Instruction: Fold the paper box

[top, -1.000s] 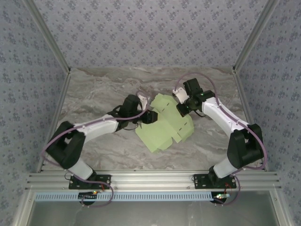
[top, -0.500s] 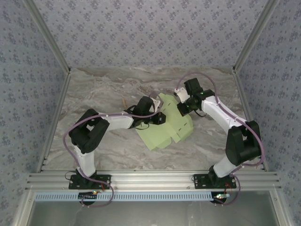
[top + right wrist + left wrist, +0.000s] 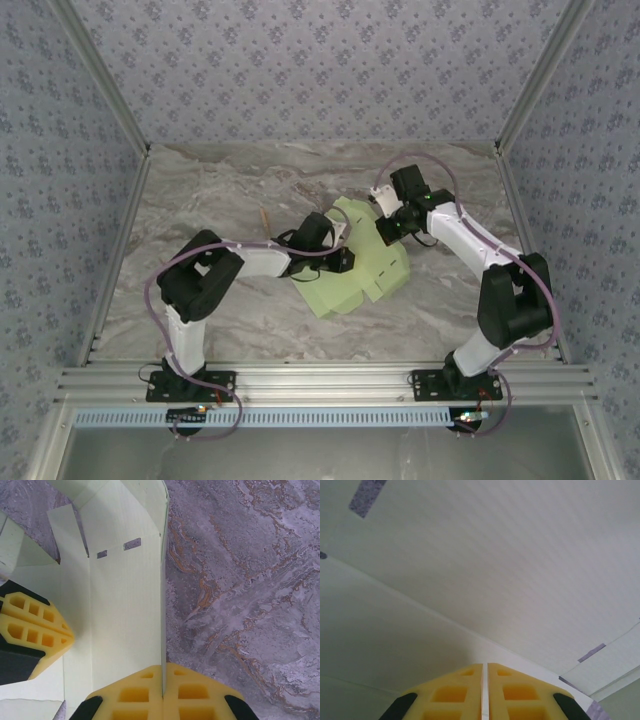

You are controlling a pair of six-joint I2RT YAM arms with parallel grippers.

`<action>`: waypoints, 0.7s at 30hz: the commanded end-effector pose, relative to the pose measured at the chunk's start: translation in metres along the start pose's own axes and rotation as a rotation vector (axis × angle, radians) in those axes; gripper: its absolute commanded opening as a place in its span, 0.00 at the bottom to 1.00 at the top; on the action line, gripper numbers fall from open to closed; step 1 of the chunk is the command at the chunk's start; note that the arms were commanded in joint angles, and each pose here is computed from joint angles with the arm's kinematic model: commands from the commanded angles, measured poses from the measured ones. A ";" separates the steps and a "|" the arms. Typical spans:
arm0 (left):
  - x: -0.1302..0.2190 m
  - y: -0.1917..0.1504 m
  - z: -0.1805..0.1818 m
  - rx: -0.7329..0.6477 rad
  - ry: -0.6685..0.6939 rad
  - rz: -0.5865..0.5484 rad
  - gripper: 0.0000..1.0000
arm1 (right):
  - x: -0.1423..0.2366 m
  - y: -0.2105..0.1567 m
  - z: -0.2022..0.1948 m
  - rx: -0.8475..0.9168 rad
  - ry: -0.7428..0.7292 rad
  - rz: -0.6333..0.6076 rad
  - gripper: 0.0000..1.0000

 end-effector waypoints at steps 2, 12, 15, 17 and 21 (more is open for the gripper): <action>-0.007 -0.004 0.008 -0.018 0.042 0.000 0.10 | 0.003 0.010 -0.005 -0.014 -0.013 -0.022 0.00; -0.023 -0.020 0.029 0.071 0.068 -0.060 0.08 | 0.005 0.016 0.020 -0.012 -0.048 -0.018 0.00; -0.025 -0.022 0.031 0.095 0.066 -0.090 0.08 | 0.006 0.021 0.032 -0.004 -0.093 -0.021 0.00; -0.025 -0.023 0.032 0.107 0.062 -0.107 0.08 | 0.006 0.023 0.040 -0.002 -0.126 -0.025 0.00; -0.026 -0.025 0.035 0.136 0.051 -0.142 0.08 | 0.001 0.025 0.059 0.012 -0.155 -0.054 0.00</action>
Point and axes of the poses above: each hand's point on the last joint's axis, 136 mm out from that joint toward the fingers, its own x axis back along the fingers, its own z axis along the line the jaws close on, y = z × x, the point moved 8 cm from there along x, back along the fingers, and after that the axes turned 4 degrees about x, right-handed, at the moved point
